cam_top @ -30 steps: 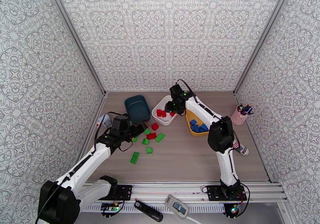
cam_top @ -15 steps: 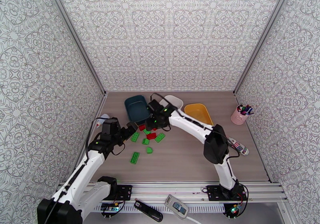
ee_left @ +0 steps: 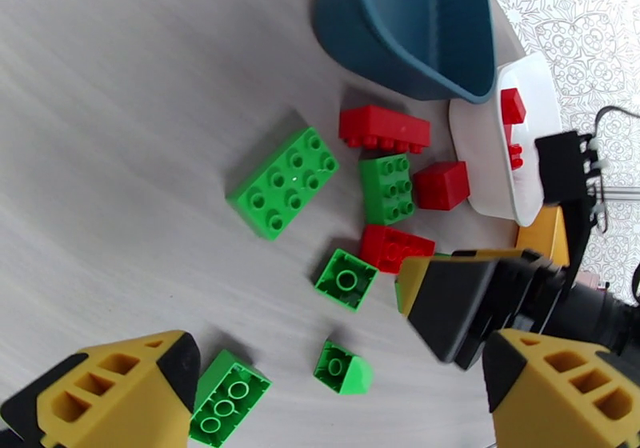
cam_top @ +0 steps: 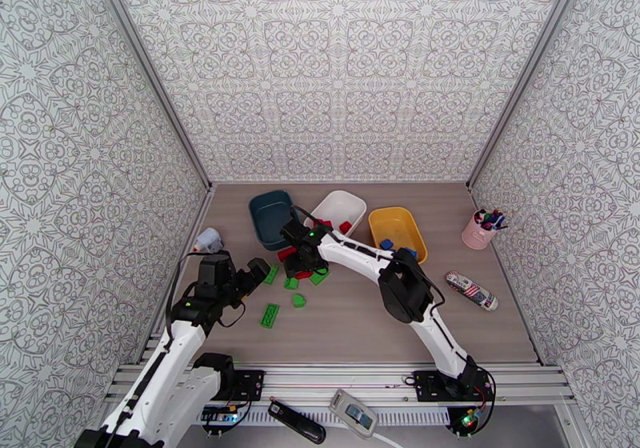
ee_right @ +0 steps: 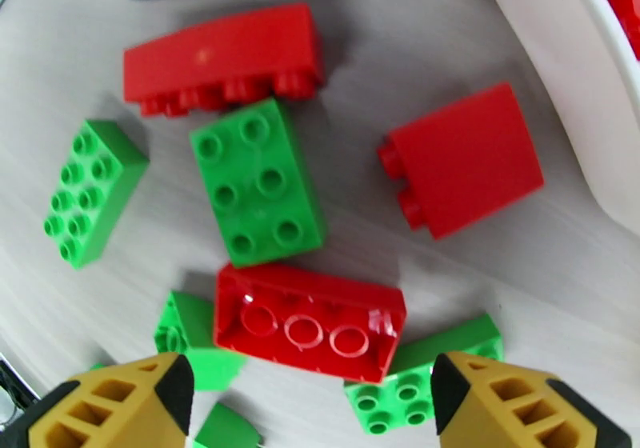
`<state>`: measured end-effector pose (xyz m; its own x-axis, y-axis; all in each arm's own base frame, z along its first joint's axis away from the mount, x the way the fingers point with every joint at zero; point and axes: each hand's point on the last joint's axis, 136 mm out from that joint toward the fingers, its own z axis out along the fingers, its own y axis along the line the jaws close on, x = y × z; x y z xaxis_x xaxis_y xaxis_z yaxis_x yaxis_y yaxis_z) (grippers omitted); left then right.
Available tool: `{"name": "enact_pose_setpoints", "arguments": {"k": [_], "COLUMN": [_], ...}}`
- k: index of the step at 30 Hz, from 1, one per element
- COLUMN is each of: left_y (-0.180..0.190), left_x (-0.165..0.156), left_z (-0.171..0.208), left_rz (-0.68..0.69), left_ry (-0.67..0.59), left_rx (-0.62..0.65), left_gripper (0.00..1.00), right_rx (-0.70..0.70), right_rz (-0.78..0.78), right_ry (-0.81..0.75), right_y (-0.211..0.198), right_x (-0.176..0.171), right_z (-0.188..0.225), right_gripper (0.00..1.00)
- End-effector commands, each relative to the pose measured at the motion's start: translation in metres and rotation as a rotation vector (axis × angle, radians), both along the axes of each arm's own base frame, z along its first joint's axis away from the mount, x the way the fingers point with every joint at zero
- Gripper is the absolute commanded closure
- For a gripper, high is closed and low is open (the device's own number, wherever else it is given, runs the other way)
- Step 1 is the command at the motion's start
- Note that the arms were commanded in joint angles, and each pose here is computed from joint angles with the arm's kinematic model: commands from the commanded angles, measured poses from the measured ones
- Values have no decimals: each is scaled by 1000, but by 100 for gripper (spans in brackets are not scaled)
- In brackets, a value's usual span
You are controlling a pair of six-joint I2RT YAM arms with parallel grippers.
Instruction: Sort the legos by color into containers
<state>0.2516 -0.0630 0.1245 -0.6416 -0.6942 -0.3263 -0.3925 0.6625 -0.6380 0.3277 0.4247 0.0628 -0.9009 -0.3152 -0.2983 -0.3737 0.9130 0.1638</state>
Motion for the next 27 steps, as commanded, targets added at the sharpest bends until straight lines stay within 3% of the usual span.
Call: {"name": "enact_pose_setpoints", "arguments": {"k": [1,27], "left_y": [1,2], "left_x": [-5,-8], "left_z": [-4,-9], "left_rz": [3,3], "left_ry": [20,26], "left_rx": [-8,-16], "left_gripper": [1,1], "right_rx": [-4,-112], "right_rz": [-19,-37], "right_ry": [-14,22], "right_y": [7,5], "right_x": [5,1], "right_z": [-2,-49], "right_gripper": [19,24]}}
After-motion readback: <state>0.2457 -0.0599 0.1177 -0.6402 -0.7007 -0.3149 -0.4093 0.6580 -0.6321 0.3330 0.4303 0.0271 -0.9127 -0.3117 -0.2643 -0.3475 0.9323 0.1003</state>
